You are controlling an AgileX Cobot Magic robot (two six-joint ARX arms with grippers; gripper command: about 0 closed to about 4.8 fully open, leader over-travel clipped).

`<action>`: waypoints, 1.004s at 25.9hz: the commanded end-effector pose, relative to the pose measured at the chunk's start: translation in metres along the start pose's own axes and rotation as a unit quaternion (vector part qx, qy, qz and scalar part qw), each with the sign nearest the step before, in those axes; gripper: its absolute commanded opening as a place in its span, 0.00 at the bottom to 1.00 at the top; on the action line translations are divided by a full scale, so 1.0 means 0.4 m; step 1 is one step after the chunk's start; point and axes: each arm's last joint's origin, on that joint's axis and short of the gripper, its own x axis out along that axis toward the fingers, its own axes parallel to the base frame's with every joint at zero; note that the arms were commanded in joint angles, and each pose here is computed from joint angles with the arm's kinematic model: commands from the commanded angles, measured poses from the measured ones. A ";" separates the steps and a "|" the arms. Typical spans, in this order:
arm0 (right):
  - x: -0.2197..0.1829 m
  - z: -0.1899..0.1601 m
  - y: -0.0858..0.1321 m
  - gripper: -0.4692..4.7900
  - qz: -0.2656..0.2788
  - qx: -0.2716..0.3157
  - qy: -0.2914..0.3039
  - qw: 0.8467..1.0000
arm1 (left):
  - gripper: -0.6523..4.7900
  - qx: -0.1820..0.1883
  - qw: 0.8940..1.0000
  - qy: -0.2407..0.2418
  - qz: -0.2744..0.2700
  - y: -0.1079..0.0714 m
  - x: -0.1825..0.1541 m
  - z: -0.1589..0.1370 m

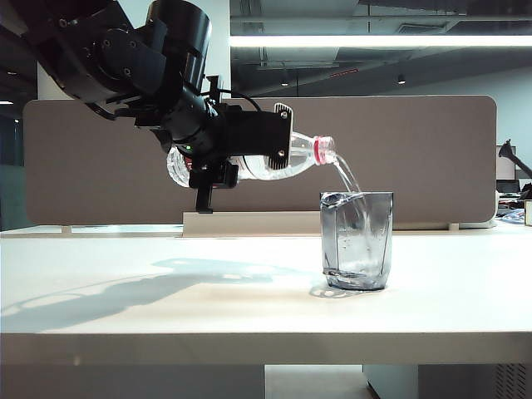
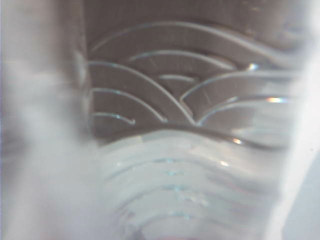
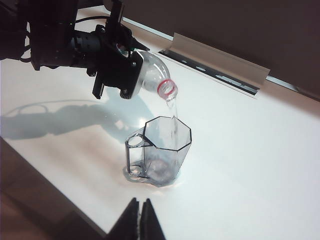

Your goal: Pick up the mineral water bottle on the table and pour water into the mug until it's full.

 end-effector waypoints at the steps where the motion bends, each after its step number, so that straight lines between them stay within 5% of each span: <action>1: -0.007 0.005 0.000 0.14 -0.002 -0.002 -0.012 1.000 | 0.44 0.019 0.999 -0.011 0.029 0.026 -0.002 -0.001; 26: -0.043 0.004 0.005 0.14 -0.011 -0.006 -0.048 0.999 | 0.44 0.084 0.996 -0.012 0.032 0.027 -0.002 -0.001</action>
